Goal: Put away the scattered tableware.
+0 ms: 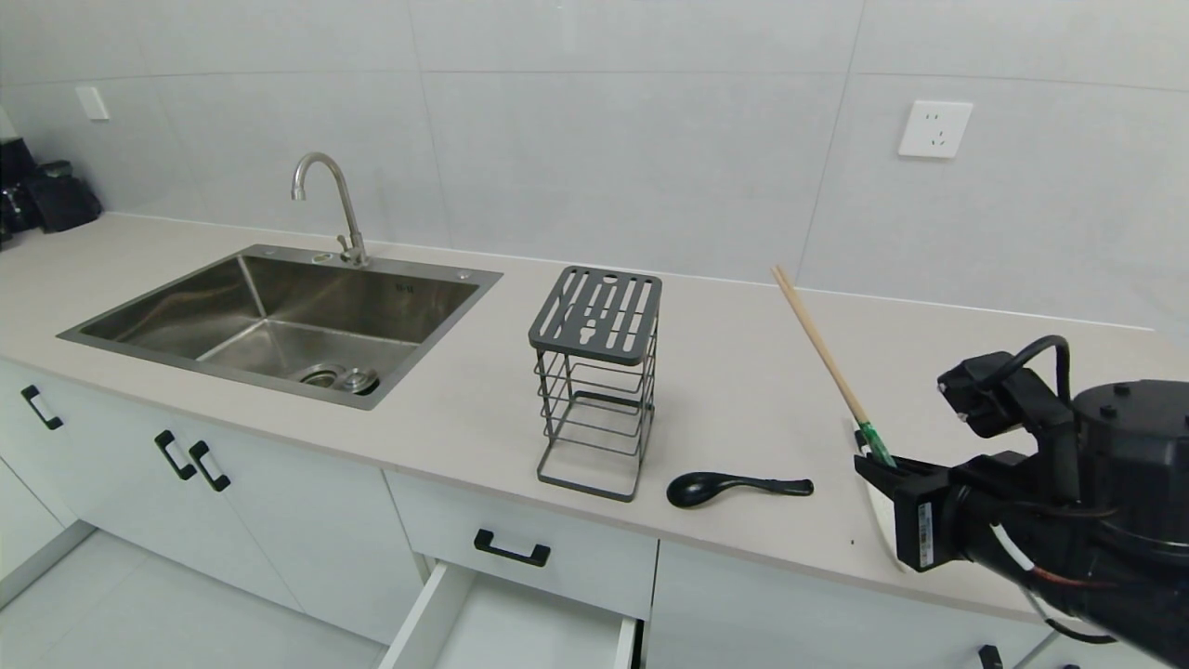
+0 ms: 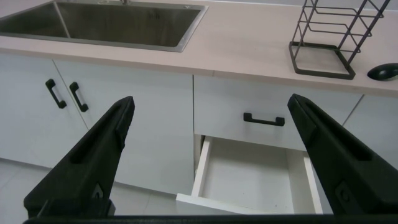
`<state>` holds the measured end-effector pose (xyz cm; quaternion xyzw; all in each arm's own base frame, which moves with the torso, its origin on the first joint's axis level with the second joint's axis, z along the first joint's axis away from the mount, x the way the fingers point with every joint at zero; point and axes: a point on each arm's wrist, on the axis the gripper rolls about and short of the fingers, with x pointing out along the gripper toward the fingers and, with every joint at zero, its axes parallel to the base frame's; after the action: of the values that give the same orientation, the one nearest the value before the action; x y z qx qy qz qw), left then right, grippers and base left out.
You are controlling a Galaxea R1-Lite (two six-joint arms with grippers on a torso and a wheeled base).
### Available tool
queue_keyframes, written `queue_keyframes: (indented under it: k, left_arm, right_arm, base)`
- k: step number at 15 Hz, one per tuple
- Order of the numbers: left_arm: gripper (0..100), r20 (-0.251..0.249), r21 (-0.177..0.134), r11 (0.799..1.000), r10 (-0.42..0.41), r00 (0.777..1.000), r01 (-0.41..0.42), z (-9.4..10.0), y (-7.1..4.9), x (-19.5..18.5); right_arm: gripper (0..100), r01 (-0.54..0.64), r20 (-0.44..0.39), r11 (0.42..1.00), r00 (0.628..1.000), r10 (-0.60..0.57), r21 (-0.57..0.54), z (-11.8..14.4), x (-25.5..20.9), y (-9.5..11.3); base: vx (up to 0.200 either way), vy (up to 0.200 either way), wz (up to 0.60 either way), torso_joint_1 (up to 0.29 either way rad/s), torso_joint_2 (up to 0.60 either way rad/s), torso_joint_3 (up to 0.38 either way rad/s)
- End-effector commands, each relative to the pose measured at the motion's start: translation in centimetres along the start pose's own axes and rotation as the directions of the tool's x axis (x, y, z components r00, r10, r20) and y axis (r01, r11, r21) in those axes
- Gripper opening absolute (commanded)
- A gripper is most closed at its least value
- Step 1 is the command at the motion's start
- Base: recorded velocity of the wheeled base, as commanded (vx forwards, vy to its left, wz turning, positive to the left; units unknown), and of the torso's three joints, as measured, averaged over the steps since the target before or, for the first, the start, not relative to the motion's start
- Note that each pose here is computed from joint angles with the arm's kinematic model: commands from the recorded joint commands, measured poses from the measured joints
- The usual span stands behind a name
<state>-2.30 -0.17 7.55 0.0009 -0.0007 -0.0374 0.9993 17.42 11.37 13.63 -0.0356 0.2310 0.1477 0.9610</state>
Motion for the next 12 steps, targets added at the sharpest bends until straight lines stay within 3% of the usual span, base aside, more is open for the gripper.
queue_keyframes:
  k: [1, 9, 12]
  left_arm:
    - [100, -0.001, 0.000, 1.000, 0.000, 1.000, 0.000, 0.0, 0.0, 0.0]
    - [100, -0.001, 0.000, 1.000, 0.000, 1.000, 0.000, 0.0, 0.0, 0.0]
    - [100, -0.001, 0.000, 1.000, 0.000, 1.000, 0.000, 0.0, 0.0, 0.0]
  right_arm:
    - [0, -0.025, 0.019, 0.999, 0.999, 0.026, -0.044, 0.2, -0.2, 0.1]
    - [0, -0.134, 0.041, 0.984, 0.989, 0.140, -0.119, 0.6, 0.9, 1.1]
    - [0, -0.197, 0.040, 0.965, 0.978, 0.207, -0.173, 0.5, 0.7, 2.3]
  base:
    - [0.000, 0.000, 0.00, 0.000, 0.00, 0.000]
    - [0.000, 0.000, 0.00, 0.000, 0.00, 0.000]
    - [0.000, 0.000, 0.00, 0.000, 0.00, 0.000]
